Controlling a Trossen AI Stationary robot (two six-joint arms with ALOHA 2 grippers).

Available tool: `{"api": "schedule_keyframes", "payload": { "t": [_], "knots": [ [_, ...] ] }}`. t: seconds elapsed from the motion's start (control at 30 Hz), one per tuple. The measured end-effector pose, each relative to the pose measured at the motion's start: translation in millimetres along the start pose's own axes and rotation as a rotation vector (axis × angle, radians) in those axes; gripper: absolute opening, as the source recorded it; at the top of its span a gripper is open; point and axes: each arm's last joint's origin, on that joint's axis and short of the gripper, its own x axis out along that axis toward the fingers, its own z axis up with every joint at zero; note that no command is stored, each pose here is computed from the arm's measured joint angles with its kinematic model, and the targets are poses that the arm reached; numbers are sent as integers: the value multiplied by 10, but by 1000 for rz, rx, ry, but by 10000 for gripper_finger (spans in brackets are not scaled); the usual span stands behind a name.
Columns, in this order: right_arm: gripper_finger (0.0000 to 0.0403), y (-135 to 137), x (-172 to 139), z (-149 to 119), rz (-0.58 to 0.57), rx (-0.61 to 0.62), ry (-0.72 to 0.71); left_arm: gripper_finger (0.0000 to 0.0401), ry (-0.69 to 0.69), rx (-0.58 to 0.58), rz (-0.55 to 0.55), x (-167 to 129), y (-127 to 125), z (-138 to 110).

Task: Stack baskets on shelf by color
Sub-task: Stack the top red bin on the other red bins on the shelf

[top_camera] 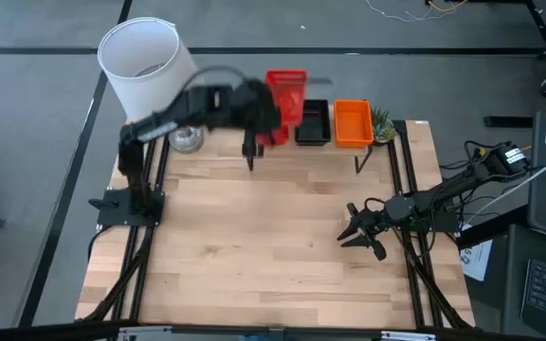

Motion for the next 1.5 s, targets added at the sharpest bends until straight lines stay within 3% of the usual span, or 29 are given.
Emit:
{"api": "schedule_keyframes", "payload": {
  "t": [0.17, 0.3, 0.57, 0.97, 1.5],
  "knots": [
    [106, -2, 0, -4, -2, -8, 4, 0, 53, -165, -76, 364, 469, -344],
    [106, -2, 0, -4, -2, -7, 5, 0, 67, -192, -75, 546, 566, -410],
    [106, -6, 0, -8, -6, -9, 9, 0, 240, -243, -128, 935, 382, -459],
    [106, -35, -3, -3, -25, -4, 6, 0, 339, -172, -94, 751, 13, -297],
    [106, -34, -3, -3, -24, 1, 6, 0, 315, -209, -156, 792, 61, -329]
  ]
}}
